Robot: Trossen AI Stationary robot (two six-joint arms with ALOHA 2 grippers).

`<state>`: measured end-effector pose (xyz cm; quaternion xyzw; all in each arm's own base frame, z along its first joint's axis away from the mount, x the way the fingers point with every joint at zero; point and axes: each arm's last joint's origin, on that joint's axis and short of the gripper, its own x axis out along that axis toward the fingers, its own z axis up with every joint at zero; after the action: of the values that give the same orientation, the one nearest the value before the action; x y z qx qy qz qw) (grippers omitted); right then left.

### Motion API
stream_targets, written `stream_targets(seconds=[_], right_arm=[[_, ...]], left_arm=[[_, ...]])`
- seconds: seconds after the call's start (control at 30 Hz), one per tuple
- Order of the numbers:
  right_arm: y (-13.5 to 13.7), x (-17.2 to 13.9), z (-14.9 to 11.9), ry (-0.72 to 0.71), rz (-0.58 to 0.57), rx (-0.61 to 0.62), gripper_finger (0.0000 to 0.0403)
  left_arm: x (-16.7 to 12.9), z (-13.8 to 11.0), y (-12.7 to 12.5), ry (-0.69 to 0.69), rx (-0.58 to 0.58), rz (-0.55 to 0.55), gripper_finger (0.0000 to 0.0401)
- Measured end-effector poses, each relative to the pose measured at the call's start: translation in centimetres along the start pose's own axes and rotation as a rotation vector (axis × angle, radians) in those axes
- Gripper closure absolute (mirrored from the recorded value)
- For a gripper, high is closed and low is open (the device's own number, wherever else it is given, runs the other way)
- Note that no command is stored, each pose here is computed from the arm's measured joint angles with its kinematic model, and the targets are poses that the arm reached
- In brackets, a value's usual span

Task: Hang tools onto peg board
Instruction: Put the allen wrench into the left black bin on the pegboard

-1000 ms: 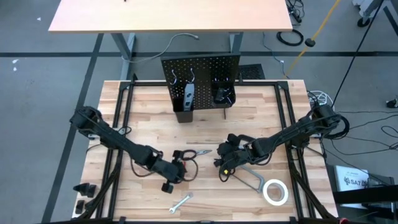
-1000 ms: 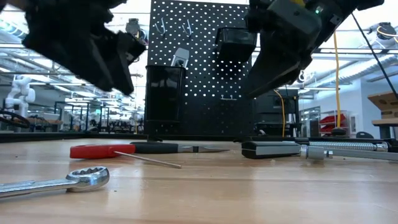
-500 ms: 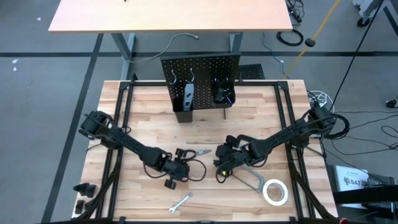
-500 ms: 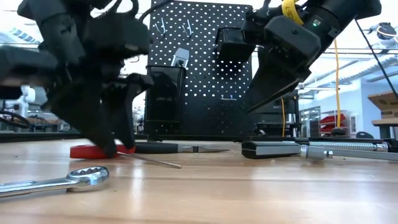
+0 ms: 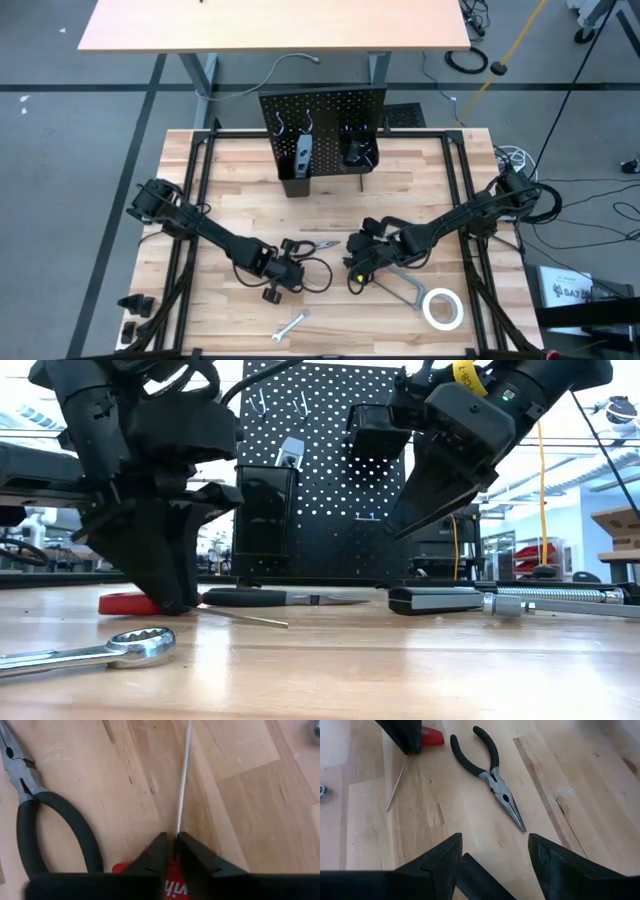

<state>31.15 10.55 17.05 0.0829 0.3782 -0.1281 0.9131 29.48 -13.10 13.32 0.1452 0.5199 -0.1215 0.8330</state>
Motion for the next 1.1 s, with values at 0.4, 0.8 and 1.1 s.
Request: stream_targets(seconds=[0.4,0.8,1.1], right_arm=[[0.0,0.0,0.0,0.004,0.0,-0.005,0.0181],[0.1,0.0,-0.1,0.032,0.043,-0.013,0.0181],[0.2,0.0,-0.1,0.035,0.071,-0.001,0.0181]], left_arm=[[-3.1,2.8,0.4,-0.023,-0.006,0.051,0.0399],[-13.0,4.4,1.3,-0.253,-0.066,0.112,0.0401],[-19.2,3.6,1.6,-0.485,-0.13,0.159,0.0401]])
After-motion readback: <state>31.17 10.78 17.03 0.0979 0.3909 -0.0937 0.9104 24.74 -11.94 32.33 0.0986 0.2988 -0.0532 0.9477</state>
